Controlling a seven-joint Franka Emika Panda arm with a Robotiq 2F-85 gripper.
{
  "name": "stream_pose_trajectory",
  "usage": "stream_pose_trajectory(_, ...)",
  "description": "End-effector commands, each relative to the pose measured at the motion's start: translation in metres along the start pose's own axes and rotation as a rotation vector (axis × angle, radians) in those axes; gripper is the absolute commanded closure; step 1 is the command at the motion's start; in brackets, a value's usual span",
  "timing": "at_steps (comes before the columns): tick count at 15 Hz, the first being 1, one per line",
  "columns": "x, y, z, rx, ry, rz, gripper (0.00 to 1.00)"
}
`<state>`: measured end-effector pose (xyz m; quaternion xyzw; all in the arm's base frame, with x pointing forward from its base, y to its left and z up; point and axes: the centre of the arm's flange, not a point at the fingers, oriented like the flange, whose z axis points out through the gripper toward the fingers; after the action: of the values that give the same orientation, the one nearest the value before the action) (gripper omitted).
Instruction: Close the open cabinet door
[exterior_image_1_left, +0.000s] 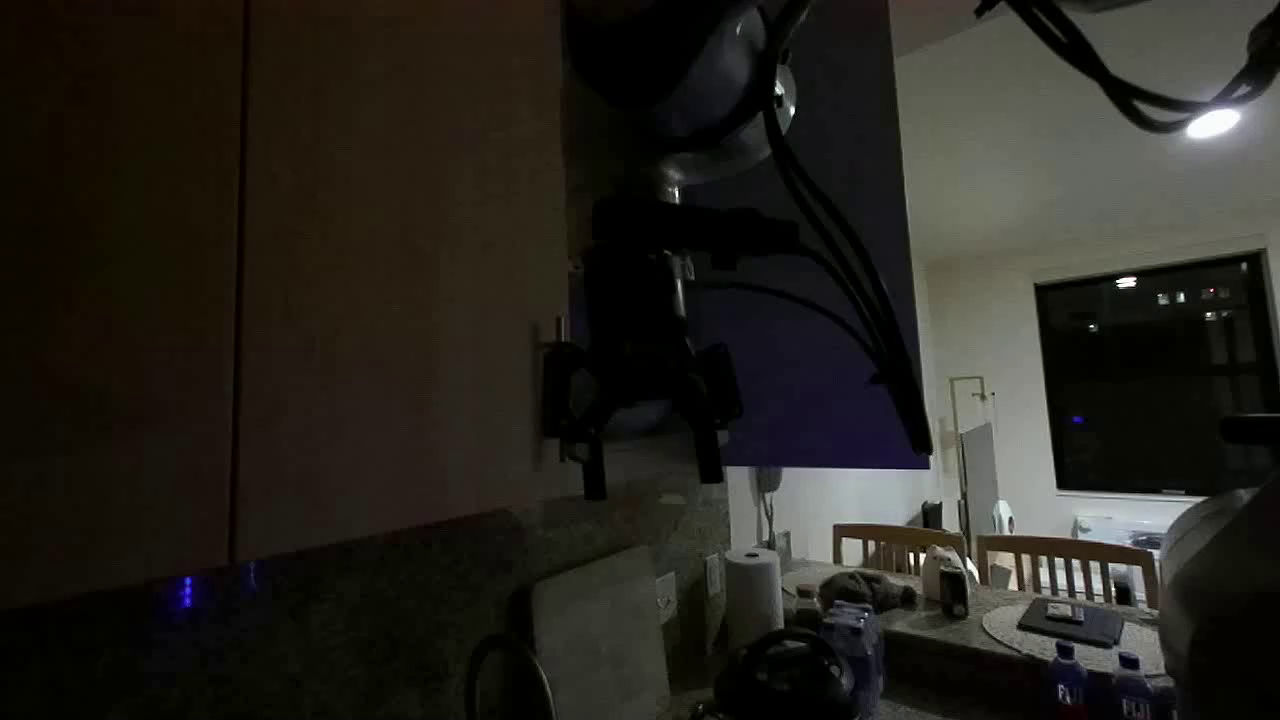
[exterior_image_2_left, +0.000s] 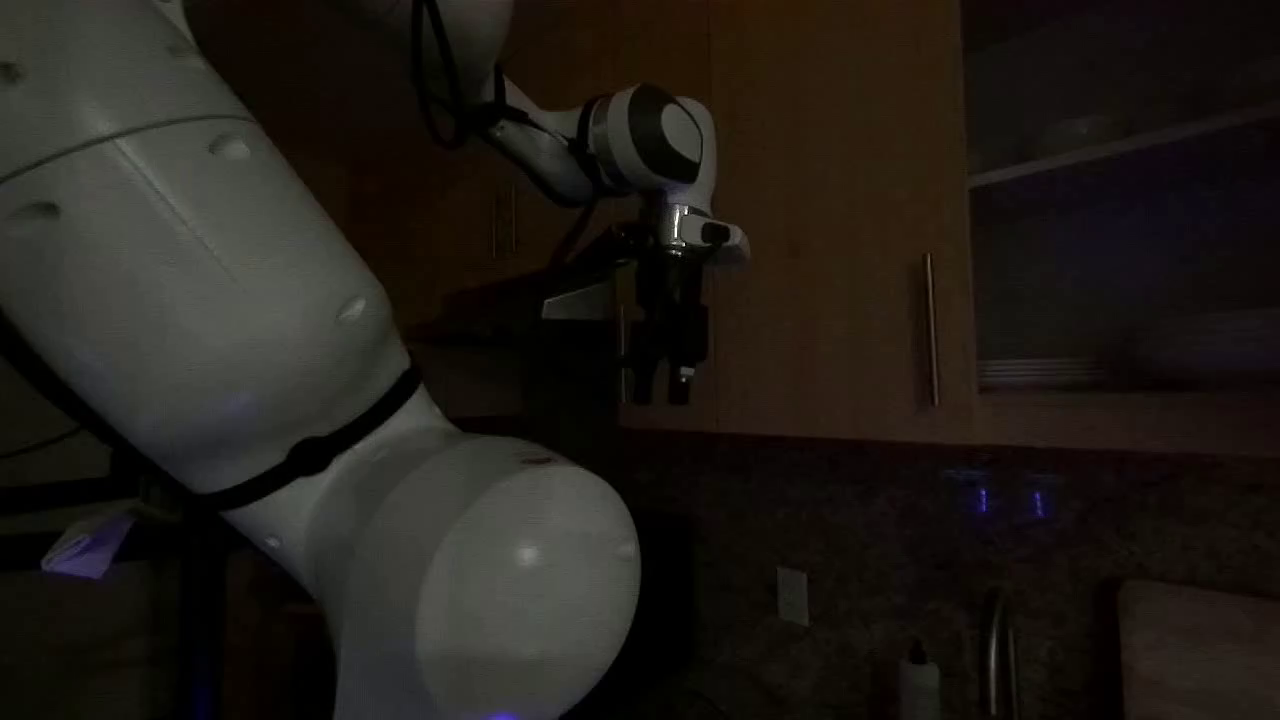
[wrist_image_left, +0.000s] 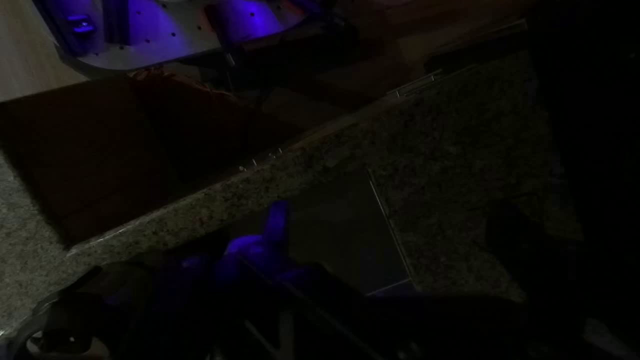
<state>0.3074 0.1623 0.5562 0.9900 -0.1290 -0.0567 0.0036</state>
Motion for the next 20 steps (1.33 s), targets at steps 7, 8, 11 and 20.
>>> stream_pose_trajectory(7,0.0,0.0,0.0,0.0,0.0,0.0,0.0)
stream_pose_trajectory(8,0.0,0.0,0.0,0.0,0.0,0.0,0.0)
stream_pose_trajectory(11,0.0,0.0,0.0,0.0,0.0,0.0,0.0)
stream_pose_trajectory(20,-0.033,0.019,-0.027,-0.061,0.092,-0.017,0.0)
